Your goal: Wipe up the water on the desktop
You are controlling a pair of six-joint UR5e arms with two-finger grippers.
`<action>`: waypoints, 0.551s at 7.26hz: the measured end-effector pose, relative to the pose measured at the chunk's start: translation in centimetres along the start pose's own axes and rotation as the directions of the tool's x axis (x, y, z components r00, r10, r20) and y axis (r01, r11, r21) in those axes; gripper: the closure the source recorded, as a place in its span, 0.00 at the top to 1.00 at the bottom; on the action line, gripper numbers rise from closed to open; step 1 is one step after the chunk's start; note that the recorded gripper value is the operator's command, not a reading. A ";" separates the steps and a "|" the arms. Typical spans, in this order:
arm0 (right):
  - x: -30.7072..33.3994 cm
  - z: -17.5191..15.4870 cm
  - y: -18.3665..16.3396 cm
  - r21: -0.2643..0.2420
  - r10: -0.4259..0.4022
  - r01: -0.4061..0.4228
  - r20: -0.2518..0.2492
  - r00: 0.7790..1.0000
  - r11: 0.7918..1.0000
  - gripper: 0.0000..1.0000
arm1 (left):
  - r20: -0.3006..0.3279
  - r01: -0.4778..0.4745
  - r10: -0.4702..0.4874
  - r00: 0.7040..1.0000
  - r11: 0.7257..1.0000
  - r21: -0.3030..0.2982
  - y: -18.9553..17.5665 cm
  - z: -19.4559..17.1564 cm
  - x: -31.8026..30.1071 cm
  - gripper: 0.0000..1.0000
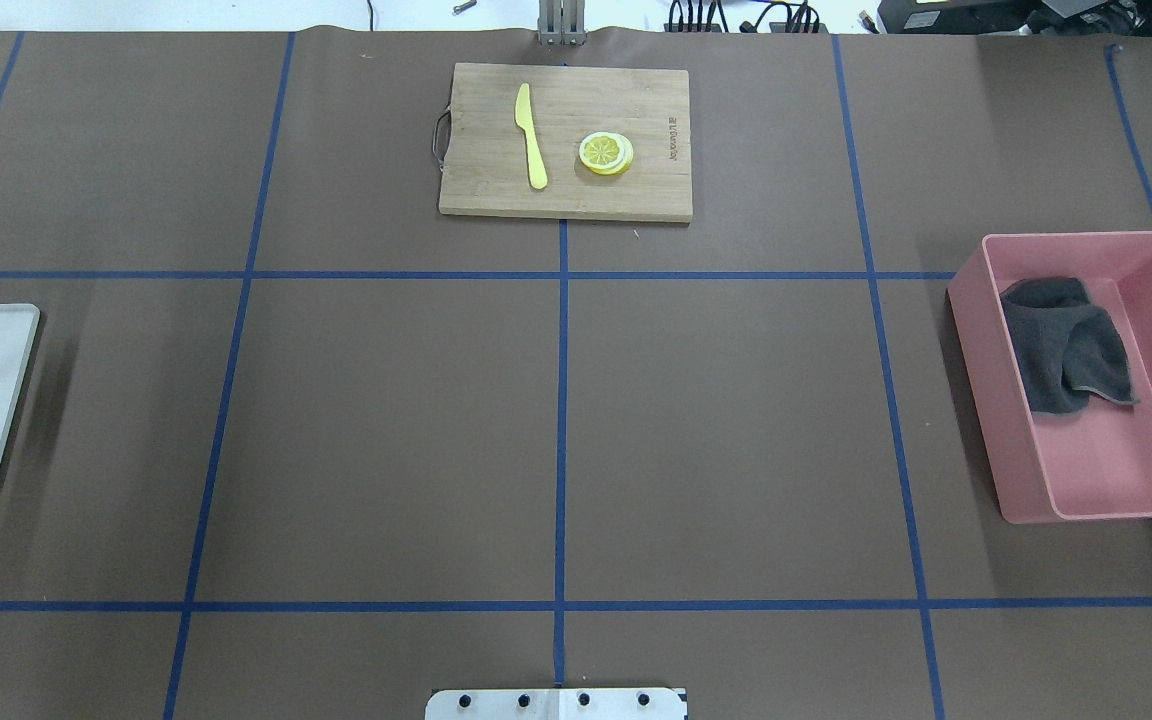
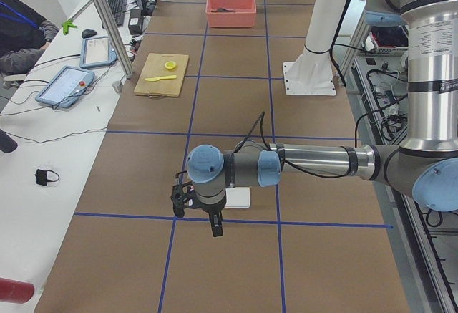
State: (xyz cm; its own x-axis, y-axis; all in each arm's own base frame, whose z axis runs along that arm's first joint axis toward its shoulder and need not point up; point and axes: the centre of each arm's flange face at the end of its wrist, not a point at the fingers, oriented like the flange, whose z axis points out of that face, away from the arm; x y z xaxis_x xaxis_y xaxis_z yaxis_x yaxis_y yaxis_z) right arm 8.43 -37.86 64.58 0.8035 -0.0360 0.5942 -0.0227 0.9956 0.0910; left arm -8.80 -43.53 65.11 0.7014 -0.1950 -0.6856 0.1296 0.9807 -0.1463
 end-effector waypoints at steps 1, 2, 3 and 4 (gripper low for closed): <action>0.0 0.0 0.0 0.000 0.000 0.000 0.000 1.000 1.000 1.00 | 0.000 0.000 0.000 1.000 1.000 0.000 0.0 0.0 0.0 0.99; 0.0 0.0 0.0 0.000 0.000 0.000 0.000 1.000 1.000 1.00 | 0.000 0.001 -0.001 1.000 1.000 -0.001 0.0 0.0 0.0 0.99; 0.0 0.0 0.0 0.001 0.000 0.000 0.000 1.000 1.000 1.00 | 0.000 0.001 -0.001 1.000 1.000 -0.001 0.0 0.1 -0.1 0.99; 0.0 -0.1 0.0 0.002 -0.001 0.001 0.001 1.000 1.000 1.00 | 0.001 0.002 -0.002 1.000 1.000 -0.002 0.0 0.1 -0.1 0.99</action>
State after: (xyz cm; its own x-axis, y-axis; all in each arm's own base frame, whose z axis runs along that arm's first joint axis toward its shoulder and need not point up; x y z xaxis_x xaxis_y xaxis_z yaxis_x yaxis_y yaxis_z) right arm 8.44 -37.87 64.49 0.8030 -0.0368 0.5949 -0.0231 0.9954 0.0927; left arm -8.80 -43.55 65.25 0.7017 -0.1967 -0.6848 0.1295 0.9803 -0.1489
